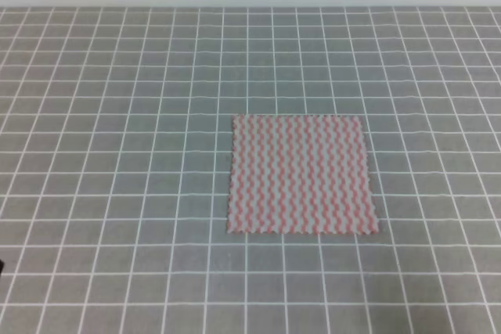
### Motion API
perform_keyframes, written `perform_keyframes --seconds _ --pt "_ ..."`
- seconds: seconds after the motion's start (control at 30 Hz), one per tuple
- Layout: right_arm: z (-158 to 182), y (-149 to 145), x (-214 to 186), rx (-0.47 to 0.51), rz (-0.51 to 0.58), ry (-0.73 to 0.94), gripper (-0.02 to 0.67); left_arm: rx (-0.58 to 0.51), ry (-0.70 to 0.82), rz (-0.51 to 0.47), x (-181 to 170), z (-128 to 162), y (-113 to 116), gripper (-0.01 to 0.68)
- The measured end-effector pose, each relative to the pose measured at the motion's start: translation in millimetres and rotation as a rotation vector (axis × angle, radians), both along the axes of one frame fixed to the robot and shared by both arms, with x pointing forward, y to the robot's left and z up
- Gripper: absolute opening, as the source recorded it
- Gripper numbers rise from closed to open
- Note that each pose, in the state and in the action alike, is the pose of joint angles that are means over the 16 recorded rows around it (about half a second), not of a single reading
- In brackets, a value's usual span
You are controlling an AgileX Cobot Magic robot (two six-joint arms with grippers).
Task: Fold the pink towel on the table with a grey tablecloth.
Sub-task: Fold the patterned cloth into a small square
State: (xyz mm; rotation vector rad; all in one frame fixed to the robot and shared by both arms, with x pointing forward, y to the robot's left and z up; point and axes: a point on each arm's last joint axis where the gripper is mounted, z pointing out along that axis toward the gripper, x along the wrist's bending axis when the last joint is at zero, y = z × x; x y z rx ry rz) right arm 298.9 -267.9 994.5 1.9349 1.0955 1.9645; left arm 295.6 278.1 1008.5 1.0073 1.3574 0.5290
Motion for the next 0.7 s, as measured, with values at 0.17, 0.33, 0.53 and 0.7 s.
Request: perform_keyframes --seconds 0.17,0.33,0.53,0.7 --pt "21 6 14 -0.221 0.092 0.045 -0.018 0.165 0.096 -0.118 13 22 -9 -0.001" --pt "42 11 38 -0.430 0.202 0.122 -0.018 0.326 0.213 -0.260 41 37 -19 -0.001" --pt "52 18 75 -0.569 0.337 0.261 -0.018 0.472 0.299 -0.431 79 46 -29 0.000" --pt "51 26 106 -0.629 0.432 0.368 -0.017 0.548 0.330 -0.537 109 47 -40 0.000"
